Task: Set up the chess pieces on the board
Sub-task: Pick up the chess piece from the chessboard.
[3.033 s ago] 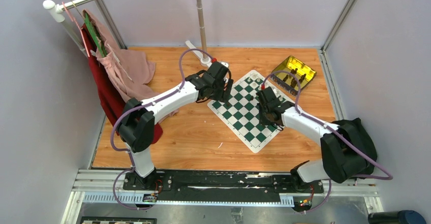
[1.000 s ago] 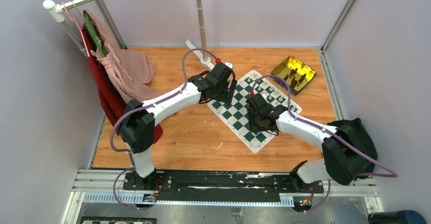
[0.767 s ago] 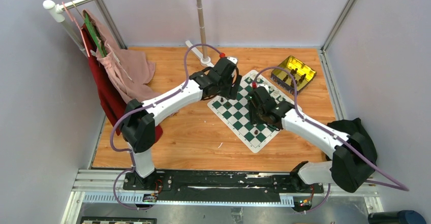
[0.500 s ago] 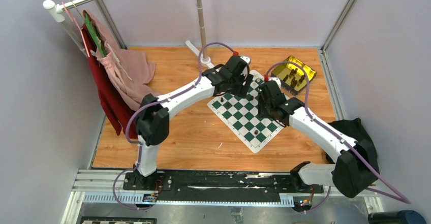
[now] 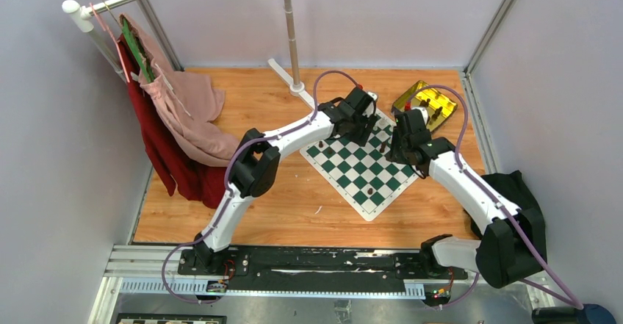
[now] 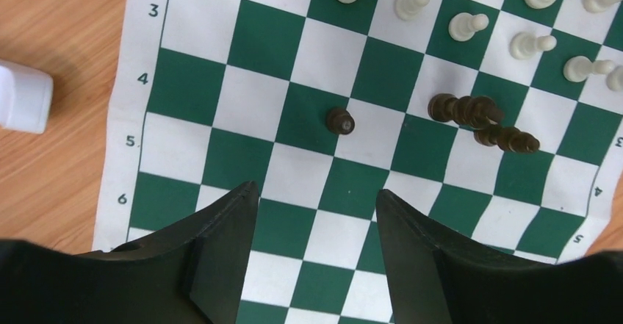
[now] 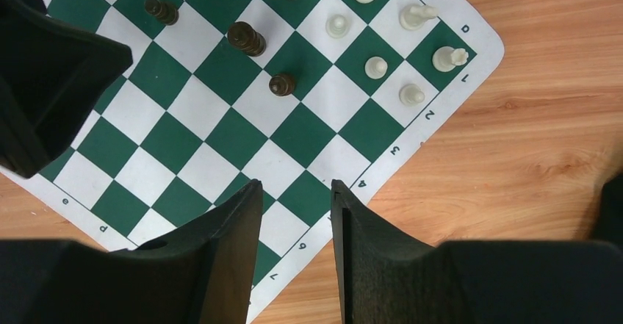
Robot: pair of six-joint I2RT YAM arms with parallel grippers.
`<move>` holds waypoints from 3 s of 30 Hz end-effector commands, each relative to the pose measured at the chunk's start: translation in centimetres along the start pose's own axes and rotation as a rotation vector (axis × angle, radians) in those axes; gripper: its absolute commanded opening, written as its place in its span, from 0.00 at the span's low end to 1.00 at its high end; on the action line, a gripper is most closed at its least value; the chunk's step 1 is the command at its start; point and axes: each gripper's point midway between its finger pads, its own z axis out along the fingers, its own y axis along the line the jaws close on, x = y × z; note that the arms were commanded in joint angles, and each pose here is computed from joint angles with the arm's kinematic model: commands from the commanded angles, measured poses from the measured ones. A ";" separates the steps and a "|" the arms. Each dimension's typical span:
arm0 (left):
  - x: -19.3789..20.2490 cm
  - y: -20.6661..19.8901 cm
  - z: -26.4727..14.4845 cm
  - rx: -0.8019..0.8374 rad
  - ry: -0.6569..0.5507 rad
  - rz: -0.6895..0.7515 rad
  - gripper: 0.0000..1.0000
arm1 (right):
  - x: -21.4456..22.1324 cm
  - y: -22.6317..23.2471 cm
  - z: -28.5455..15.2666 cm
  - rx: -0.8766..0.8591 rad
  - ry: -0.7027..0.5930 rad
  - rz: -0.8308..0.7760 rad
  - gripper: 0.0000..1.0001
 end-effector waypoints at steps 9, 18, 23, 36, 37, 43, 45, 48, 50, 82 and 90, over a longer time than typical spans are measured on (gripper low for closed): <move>-0.7 -1.2 3.4 0.039 -0.065 0.001 0.65 | 0.0 -0.8 0.1 0.010 0.007 -0.014 0.43; -1.2 -1.8 4.7 0.059 -0.095 0.018 0.61 | -0.2 -1.1 0.1 0.021 0.006 -0.026 0.42; -0.9 -1.7 5.3 0.058 -0.096 0.027 0.55 | -0.4 -1.2 0.1 0.023 0.005 -0.028 0.42; -1.0 -2.0 5.7 0.073 -0.117 0.048 0.50 | -0.3 -1.2 0.2 0.024 0.008 -0.038 0.42; -0.9 -2.0 5.8 0.074 -0.114 0.048 0.50 | -0.3 -1.2 0.2 0.024 0.009 -0.038 0.42; -0.4 -2.3 5.9 0.076 -0.103 0.053 0.48 | 0.0 -1.3 0.2 0.025 0.014 -0.039 0.42; -0.2 -2.3 5.9 0.074 -0.100 0.053 0.46 | 0.0 -1.3 0.2 0.024 0.015 -0.039 0.42; 0.2 -2.3 6.0 0.072 -0.093 0.051 0.41 | 0.0 -1.3 0.2 0.023 0.015 -0.038 0.42; 0.3 -2.3 6.0 0.071 -0.091 0.051 0.39 | 0.1 -1.3 0.3 0.023 0.017 -0.039 0.42; 0.4 -1.6 6.1 0.029 -0.109 0.046 0.28 | 0.6 -1.3 0.3 0.021 0.028 -0.045 0.41; -0.2 -1.7 6.0 0.031 -0.129 0.044 0.28 | 0.6 -1.3 0.4 0.022 0.031 -0.049 0.41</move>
